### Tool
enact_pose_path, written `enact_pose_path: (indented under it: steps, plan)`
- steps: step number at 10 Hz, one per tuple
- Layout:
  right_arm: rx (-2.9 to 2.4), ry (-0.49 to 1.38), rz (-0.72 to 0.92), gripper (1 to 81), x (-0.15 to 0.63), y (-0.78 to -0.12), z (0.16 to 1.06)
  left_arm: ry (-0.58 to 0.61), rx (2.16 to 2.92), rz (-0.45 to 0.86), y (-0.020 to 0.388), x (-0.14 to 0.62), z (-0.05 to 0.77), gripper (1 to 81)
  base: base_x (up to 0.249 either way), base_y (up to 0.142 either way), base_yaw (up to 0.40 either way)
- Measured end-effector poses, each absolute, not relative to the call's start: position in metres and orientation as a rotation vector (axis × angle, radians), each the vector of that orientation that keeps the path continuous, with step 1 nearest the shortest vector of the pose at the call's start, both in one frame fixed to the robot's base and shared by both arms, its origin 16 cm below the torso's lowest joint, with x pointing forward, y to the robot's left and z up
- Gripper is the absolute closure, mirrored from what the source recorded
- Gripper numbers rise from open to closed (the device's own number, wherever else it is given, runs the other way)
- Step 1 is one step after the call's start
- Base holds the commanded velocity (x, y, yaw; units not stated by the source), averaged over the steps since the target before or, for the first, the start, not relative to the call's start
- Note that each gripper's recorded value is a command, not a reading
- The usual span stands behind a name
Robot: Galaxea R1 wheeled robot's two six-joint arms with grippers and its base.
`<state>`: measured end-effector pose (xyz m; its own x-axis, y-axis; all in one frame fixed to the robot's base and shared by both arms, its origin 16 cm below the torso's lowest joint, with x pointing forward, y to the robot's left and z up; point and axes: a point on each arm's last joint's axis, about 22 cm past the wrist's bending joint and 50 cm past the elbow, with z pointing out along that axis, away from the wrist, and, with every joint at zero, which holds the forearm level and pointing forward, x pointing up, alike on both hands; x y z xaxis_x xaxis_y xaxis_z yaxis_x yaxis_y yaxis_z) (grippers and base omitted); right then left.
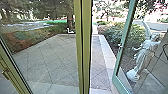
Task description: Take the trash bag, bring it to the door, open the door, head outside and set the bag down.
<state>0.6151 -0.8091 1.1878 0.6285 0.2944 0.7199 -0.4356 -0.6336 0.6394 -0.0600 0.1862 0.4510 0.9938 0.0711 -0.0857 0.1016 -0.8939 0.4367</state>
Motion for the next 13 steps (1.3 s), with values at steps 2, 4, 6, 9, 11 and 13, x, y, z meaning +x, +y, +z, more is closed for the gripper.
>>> enact_pose_path:
  steps: [2, 4, 6, 9, 11, 13]
  plan:
    - [1.974, -0.057, 1.091, 1.0, 0.620, -0.813, 1.186, 0.123, 2.681, -0.093, 0.186, -0.060, 0.451, 81.1, 0.000, 0.000, 0.000]
    - [1.962, -0.022, 1.115, 1.0, 0.620, -0.817, 1.187, 0.123, 2.677, -0.093, 0.184, -0.060, 0.452, 81.1, 0.000, 0.000, 0.000]
    - [1.957, -0.018, 1.122, 1.0, 0.618, -0.820, 1.189, 0.124, 2.677, -0.092, 0.185, -0.060, 0.452, 81.1, 0.000, 0.000, 0.000]
    - [1.980, -0.073, 1.095, 1.0, 0.613, -0.822, 1.186, 0.125, 2.677, -0.094, 0.186, -0.062, 0.452, 81.1, 0.000, 0.000, 0.000]
    - [2.050, -0.161, 1.064, 1.0, 0.614, -0.811, 1.175, 0.125, 2.676, -0.093, 0.186, -0.062, 0.453, 81.1, 0.000, 0.000, 0.000]
    - [2.154, -0.217, 1.095, 1.0, 0.637, -0.769, 1.175, 0.128, 2.675, -0.086, 0.187, -0.062, 0.453, 81.1, 0.000, 0.000, 0.000]
